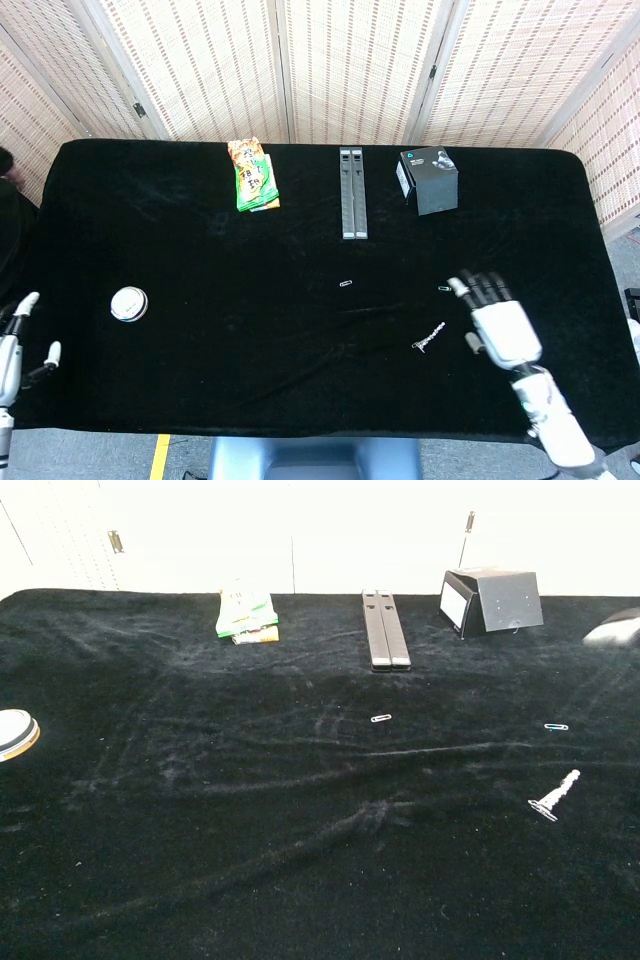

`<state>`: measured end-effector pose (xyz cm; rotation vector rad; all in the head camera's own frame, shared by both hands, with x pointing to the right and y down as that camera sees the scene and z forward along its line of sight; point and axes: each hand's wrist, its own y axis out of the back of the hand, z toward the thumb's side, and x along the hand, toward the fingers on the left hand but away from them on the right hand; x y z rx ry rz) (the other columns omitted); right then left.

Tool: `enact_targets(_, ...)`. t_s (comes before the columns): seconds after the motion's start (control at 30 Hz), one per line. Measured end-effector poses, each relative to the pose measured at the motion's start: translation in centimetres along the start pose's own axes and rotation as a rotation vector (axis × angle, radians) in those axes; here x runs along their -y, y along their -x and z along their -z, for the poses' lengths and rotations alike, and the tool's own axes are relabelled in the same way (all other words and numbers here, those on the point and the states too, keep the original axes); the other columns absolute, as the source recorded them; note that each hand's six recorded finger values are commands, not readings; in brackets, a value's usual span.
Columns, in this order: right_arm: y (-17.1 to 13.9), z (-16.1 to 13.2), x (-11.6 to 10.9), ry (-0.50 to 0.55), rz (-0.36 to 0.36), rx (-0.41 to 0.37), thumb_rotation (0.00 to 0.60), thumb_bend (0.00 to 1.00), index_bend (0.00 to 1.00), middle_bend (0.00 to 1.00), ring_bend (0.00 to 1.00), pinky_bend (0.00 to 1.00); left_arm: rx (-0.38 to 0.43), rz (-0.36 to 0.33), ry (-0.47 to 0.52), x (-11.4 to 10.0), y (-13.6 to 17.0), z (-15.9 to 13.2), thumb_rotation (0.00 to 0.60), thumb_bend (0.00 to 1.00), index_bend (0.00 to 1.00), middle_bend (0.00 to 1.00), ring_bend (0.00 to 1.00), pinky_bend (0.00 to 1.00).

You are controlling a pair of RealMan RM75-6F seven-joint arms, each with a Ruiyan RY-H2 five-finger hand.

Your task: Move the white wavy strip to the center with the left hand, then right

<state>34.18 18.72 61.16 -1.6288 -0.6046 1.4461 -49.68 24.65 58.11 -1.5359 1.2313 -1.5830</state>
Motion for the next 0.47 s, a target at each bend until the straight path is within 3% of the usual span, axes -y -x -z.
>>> enact_targets(0.23,-5.3,4.5,-1.1,0.026,0.096,0.2,0.6,0.33,0.0,0.0,0.0,0.0,0.065,0.062,-0.056,0.6,1.4,-1.4,0.6,0.46,0.04,0.19,0.06,0.07)
enact_targets(0.47,-8.9,8.3,0.9,0.114,0.089,0.28,0.6,0.33,0.0,0.0,0.0,0.0,0.129,0.046,-0.092,-0.2,1.8,-3.0,0.6,0.46,0.06,0.19,0.06,0.07)
